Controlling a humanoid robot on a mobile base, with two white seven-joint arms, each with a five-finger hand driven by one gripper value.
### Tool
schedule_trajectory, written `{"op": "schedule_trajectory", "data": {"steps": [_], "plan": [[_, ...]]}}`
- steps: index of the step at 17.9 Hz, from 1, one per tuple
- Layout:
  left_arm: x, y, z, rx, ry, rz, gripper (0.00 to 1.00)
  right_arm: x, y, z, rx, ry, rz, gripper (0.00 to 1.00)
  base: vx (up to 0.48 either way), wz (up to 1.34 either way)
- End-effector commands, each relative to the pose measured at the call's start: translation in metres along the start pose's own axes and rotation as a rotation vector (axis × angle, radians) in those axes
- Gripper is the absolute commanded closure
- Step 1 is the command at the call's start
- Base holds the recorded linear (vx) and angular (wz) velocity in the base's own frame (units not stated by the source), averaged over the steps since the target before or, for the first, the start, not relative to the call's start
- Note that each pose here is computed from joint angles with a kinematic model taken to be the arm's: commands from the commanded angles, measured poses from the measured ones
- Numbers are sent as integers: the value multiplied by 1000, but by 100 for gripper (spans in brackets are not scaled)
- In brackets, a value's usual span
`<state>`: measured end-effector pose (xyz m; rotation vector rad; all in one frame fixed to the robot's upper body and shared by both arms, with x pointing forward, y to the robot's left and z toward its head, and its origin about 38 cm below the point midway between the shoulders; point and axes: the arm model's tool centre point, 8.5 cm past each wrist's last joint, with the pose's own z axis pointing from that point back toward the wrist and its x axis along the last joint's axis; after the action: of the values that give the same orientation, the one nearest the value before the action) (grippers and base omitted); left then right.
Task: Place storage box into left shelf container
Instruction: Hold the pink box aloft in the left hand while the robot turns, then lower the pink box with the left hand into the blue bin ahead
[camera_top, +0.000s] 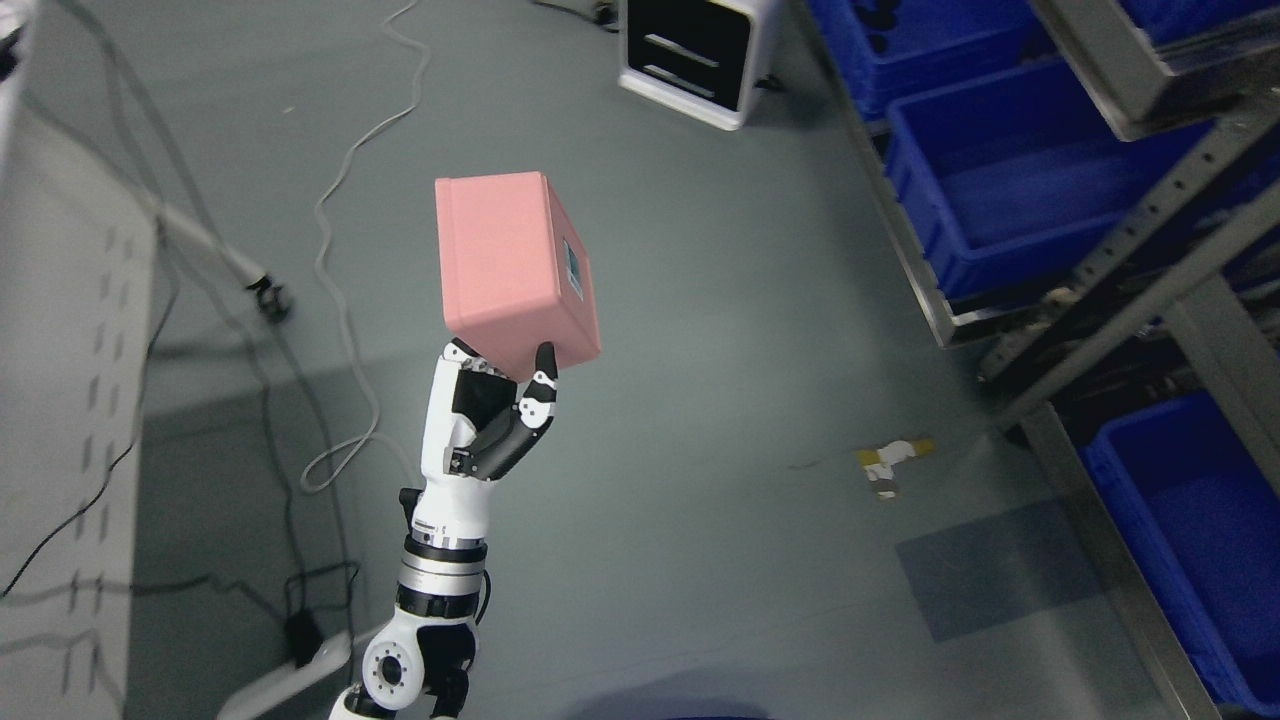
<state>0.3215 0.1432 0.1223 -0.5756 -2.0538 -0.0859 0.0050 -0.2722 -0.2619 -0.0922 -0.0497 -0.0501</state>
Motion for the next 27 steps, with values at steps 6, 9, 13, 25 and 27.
{"op": "schedule_trajectory", "data": {"steps": [6, 9, 13, 25, 27], "plan": [[-25, -40, 54, -136, 157, 47, 95, 10, -11, 0, -16, -25, -21, 0, 330, -1285], [-25, -39, 56, -154, 161, 42, 95, 10, -11, 0, -17, -25, -21, 0, 264, -1288], [-29, -36, 63, -188, 186, 13, 95, 10, -11, 0, -16, -26, -21, 0, 254, -1124], [-27, 80, -21, -196, 318, -266, 95, 10, -11, 0, -17, -25, -21, 0, 179, -587], [-26, 96, -42, -207, 373, -315, 94, 9, -11, 0, -17, -23, -21, 0, 133, -280]]}}
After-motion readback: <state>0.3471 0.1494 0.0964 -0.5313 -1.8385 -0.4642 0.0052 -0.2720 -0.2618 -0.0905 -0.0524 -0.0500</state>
